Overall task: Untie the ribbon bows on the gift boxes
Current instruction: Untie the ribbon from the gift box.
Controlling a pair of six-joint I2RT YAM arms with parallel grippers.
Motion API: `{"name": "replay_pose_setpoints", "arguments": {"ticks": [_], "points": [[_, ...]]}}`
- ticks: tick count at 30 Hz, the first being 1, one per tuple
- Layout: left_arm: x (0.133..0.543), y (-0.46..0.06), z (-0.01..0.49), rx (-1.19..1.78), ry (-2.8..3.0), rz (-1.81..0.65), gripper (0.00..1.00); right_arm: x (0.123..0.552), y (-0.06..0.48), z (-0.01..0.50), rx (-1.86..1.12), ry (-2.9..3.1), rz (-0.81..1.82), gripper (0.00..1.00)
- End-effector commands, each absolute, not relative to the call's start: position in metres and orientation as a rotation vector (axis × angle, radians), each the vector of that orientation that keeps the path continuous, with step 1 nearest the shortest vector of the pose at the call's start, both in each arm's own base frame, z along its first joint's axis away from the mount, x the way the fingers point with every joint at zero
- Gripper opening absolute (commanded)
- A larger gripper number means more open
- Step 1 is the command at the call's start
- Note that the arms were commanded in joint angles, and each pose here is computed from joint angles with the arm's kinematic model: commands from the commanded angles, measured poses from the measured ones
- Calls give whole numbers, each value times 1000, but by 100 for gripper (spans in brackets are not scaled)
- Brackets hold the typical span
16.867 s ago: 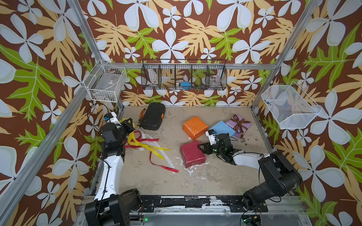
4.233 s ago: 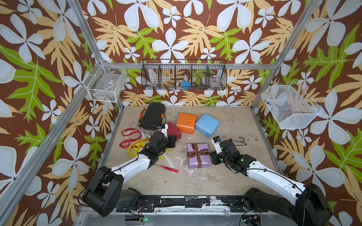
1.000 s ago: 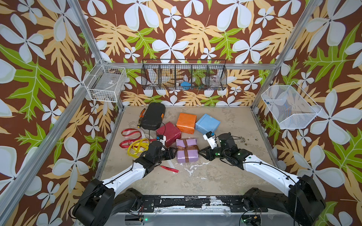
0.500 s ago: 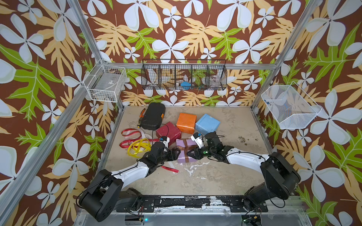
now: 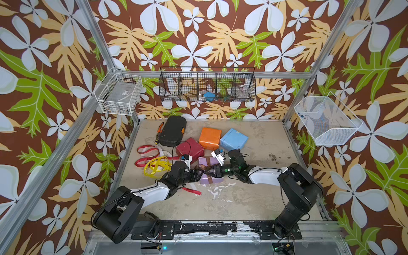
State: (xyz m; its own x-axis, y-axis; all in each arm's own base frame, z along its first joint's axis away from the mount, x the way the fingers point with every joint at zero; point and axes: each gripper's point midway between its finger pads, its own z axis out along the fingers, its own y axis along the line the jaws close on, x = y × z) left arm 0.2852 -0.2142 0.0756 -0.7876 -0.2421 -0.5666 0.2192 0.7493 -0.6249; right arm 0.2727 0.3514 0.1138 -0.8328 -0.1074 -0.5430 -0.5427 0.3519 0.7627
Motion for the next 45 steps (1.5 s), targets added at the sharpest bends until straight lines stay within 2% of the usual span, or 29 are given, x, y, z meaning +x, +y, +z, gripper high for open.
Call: {"name": "replay_pose_setpoints", "arguments": {"ticks": [1,14,22,23,26,30,33,35,37,40,44,45], "points": [[280,-214,69,-3,2327,-923,59,274,364,152,-597,2053,1615,37],[277,-212,63,1,2344,-911,59,267,368,284,-666,1612,1819,38],[277,-214,62,0,2353,-919,60,249,354,340,-725,1503,1779,38],[277,-213,62,-1,2355,-916,61,246,350,342,-719,1504,1761,37],[279,-212,65,-2,2346,-906,63,239,336,339,-679,1536,1696,21],[282,-212,73,0,2326,-900,65,241,306,317,-573,1643,1538,8],[285,-213,82,11,2308,-897,67,246,271,285,-454,1801,1318,7],[286,-213,87,16,2299,-895,69,253,237,258,-335,1921,1065,6],[288,-214,93,11,2283,-901,72,254,206,230,-241,2008,874,9],[290,-215,100,8,2263,-912,75,246,176,182,-165,2137,705,21],[292,-214,102,1,2258,-907,77,236,158,122,-120,2338,567,68],[292,-214,102,-4,2256,-905,77,235,153,113,-108,2378,517,73]]}}
